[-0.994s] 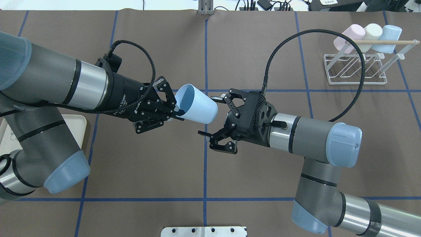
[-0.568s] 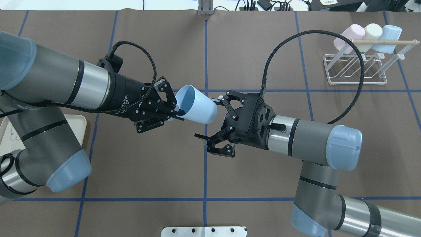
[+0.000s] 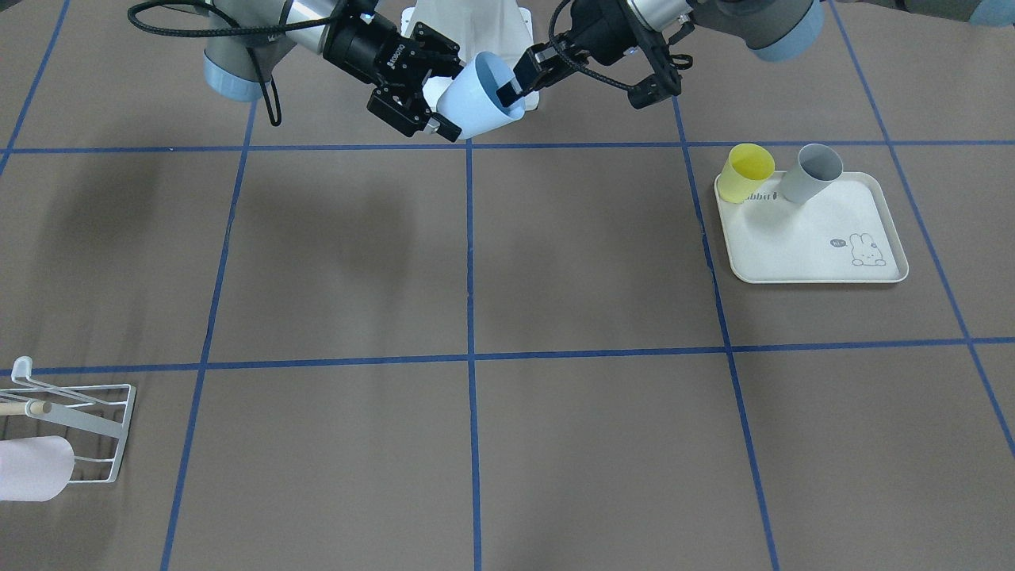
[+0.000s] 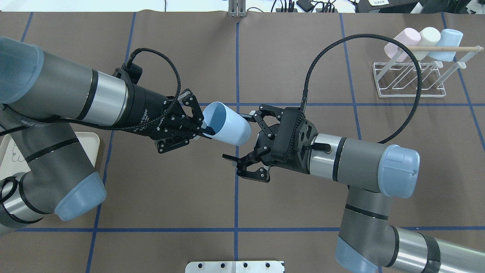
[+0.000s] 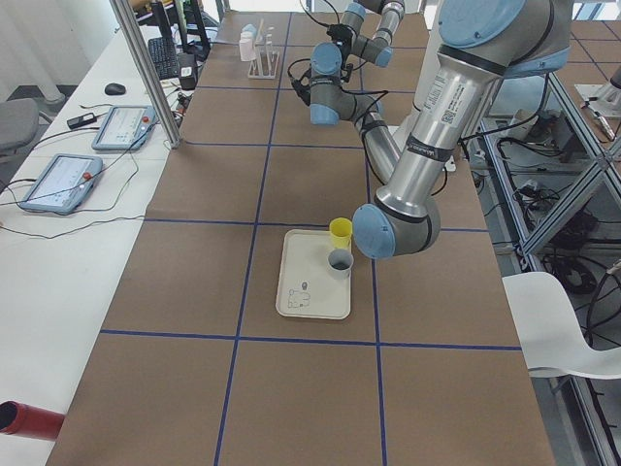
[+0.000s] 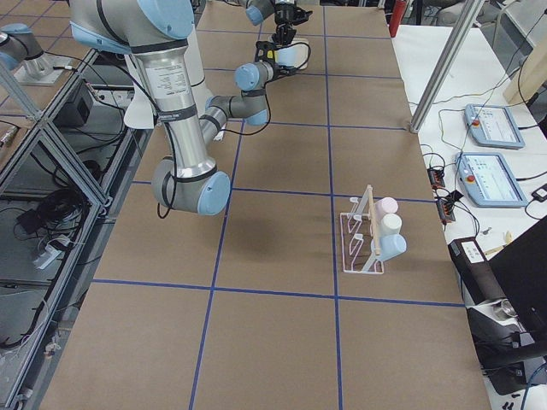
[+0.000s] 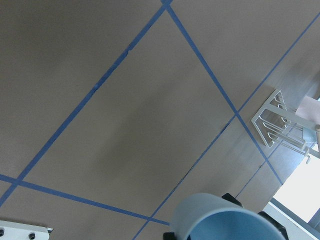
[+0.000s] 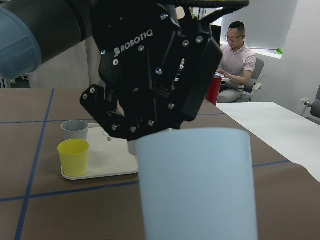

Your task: Transfer IKEA cup to right arm and place on rack

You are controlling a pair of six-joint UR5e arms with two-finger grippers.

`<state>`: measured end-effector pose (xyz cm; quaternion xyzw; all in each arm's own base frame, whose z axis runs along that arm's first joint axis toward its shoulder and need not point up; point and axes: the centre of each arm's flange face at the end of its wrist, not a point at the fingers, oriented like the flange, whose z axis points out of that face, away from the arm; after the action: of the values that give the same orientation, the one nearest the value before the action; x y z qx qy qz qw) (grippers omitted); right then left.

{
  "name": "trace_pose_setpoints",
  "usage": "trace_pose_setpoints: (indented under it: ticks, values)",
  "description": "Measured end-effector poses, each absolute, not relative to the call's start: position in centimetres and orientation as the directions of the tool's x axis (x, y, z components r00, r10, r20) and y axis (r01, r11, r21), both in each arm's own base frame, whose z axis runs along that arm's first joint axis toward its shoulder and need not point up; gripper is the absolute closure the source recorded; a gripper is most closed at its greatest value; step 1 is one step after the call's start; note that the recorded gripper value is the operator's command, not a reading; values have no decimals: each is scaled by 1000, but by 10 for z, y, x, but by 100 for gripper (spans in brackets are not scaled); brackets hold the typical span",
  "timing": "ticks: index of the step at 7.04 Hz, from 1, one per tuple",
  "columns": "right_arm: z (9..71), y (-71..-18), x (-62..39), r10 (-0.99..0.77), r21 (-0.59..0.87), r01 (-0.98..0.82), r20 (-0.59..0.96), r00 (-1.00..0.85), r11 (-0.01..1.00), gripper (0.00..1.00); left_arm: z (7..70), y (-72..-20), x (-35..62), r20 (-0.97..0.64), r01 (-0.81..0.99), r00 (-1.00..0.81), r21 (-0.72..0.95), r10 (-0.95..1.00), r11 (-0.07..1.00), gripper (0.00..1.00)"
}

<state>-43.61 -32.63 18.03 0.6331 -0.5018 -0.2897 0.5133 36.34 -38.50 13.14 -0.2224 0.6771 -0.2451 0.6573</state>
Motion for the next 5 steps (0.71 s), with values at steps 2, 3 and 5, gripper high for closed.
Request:
trace_pose_setpoints:
  ticks: [2, 3, 5]
  values:
    - [180, -326, -432, -932, 939, -342, 149, 330, 30, 60, 130, -384, 361, -784, 19, -42, -621, -620, 784, 89]
    - [181, -326, -430, -931, 939, -342, 150, 333, 29, 62, 129, -383, 360, -785, 17, -42, -619, -618, 785, 45]
    - [187, -323, -426, -931, 942, -335, 151, 332, 33, 63, 128, -383, 358, -795, 10, -54, -605, -604, 796, 0]
